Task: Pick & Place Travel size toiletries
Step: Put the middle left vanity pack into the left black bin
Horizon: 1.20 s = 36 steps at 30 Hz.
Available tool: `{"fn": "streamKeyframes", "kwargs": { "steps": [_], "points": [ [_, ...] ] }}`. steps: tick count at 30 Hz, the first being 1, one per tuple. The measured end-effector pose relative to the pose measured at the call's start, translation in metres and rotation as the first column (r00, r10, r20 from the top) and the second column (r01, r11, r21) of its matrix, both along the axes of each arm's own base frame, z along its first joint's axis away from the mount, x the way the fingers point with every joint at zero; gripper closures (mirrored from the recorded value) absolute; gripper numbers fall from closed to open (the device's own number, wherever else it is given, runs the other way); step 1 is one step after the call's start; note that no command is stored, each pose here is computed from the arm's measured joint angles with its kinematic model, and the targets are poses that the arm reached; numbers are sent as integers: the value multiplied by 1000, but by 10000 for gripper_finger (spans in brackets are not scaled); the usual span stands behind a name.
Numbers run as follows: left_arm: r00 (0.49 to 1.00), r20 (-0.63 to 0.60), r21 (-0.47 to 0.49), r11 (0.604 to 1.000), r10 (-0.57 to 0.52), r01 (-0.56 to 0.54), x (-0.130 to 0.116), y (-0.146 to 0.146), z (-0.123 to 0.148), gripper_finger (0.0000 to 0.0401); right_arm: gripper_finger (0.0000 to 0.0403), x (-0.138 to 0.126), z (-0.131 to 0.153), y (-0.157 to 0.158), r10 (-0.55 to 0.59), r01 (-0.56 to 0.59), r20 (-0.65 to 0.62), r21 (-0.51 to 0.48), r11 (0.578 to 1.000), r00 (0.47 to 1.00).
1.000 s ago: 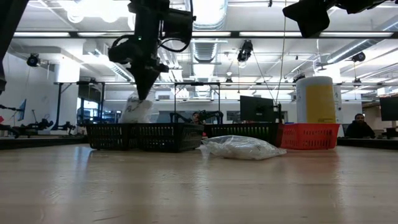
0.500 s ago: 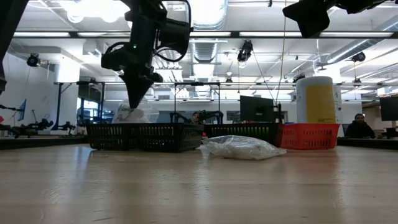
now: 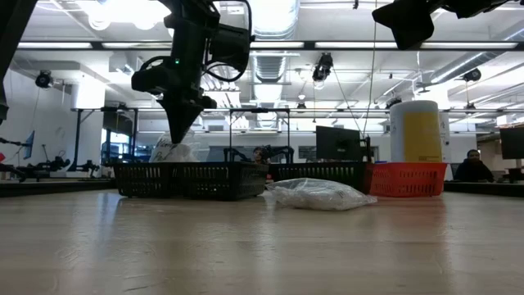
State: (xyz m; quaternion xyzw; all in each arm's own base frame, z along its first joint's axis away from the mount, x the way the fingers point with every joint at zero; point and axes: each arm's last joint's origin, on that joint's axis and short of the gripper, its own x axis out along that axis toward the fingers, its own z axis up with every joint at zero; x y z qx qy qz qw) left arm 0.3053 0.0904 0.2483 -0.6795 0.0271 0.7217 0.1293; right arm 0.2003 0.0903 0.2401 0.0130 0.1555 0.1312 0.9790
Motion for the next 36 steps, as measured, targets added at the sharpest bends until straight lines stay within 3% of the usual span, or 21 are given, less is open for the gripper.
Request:
{"fn": "streamKeyframes", "kwargs": {
  "steps": [36],
  "points": [
    [998,-8,-2,998,-59,59,0,-1,0,398,39,0,0,0,0,0,0,0,1000,1000]
  ]
}}
